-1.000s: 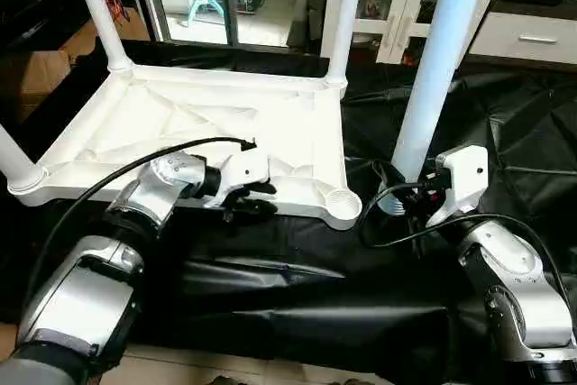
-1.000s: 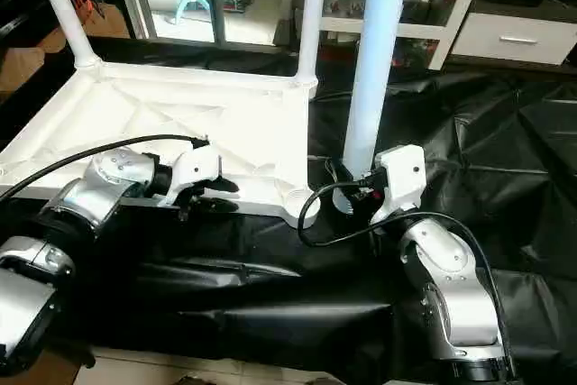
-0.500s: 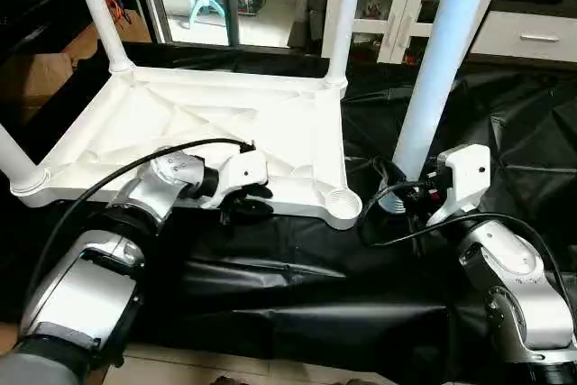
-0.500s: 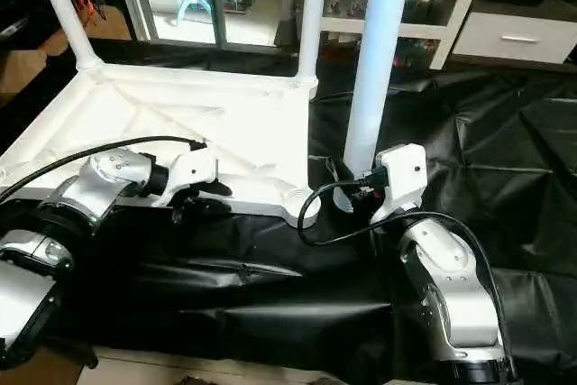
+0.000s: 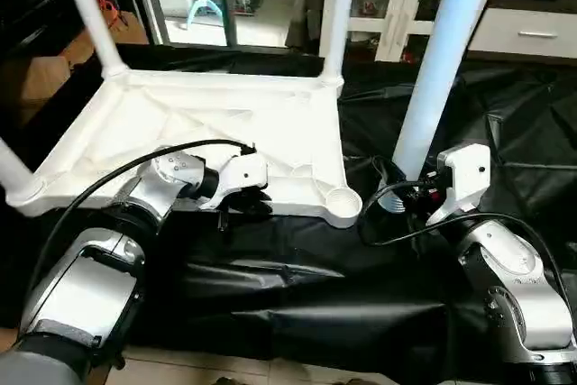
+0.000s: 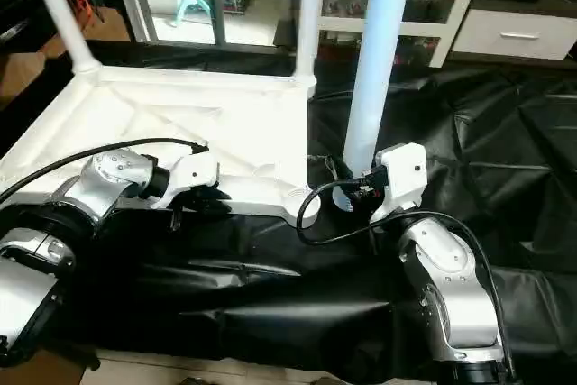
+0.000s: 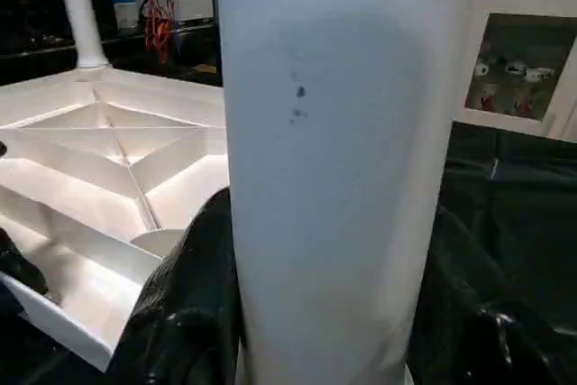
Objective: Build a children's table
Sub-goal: Move to table, then insert table leg to table base
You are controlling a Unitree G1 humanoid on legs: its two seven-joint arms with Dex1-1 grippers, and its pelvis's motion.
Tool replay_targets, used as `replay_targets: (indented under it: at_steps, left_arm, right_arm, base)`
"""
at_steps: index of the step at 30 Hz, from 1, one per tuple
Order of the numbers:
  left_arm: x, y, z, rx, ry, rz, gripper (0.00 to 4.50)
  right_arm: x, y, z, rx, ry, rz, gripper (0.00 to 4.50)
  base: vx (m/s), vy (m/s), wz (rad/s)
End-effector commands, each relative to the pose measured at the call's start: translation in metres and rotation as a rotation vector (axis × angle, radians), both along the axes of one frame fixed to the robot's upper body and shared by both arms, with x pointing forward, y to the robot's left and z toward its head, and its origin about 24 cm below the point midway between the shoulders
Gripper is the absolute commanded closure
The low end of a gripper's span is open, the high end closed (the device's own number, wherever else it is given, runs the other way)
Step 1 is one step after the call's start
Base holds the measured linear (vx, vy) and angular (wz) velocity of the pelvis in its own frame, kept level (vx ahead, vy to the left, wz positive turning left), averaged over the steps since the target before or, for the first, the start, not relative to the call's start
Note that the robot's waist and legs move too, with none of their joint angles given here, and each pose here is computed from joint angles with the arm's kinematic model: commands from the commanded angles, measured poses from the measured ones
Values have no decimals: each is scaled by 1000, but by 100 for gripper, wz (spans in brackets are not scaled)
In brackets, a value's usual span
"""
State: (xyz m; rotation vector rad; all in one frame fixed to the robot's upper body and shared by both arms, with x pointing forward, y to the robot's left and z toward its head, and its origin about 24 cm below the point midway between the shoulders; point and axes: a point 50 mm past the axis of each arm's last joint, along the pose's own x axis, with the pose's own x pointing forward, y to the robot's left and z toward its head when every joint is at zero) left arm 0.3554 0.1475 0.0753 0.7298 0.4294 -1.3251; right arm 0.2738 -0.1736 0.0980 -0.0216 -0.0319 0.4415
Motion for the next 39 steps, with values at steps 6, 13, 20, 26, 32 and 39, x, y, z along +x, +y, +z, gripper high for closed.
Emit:
replay_targets:
  at_steps: [6, 13, 20, 26, 32, 39]
  left_arm:
    - [-12, 10, -12, -73, 79, 67, 448]
    - [-34, 22, -25, -72, 164, 202, 449]
    - [-69, 9, -28, -136, 159, 54, 449]
    - [-83, -6, -23, -163, 153, 6, 449]
    - [-84, -9, -23, -142, 134, -3, 449]
    - [-77, -9, -21, -120, 94, 23, 449]
  right_arm:
    - [0, 10, 2, 111, 9, 38, 260]
    - [18, 8, -4, 264, 49, -19, 260]
    - [24, 30, -5, 203, 26, 372, 260]
    - [28, 25, -4, 270, 100, 587, 260]
    - [28, 15, -8, 254, 115, 647, 260]
    - [16, 14, -15, 214, 170, 784, 260]
  base:
    - [0, 0, 0]
    - [0, 0, 0]
    - [0, 0, 0]
    - [0, 0, 0]
    - [0, 0, 0]
    - [0, 0, 0]
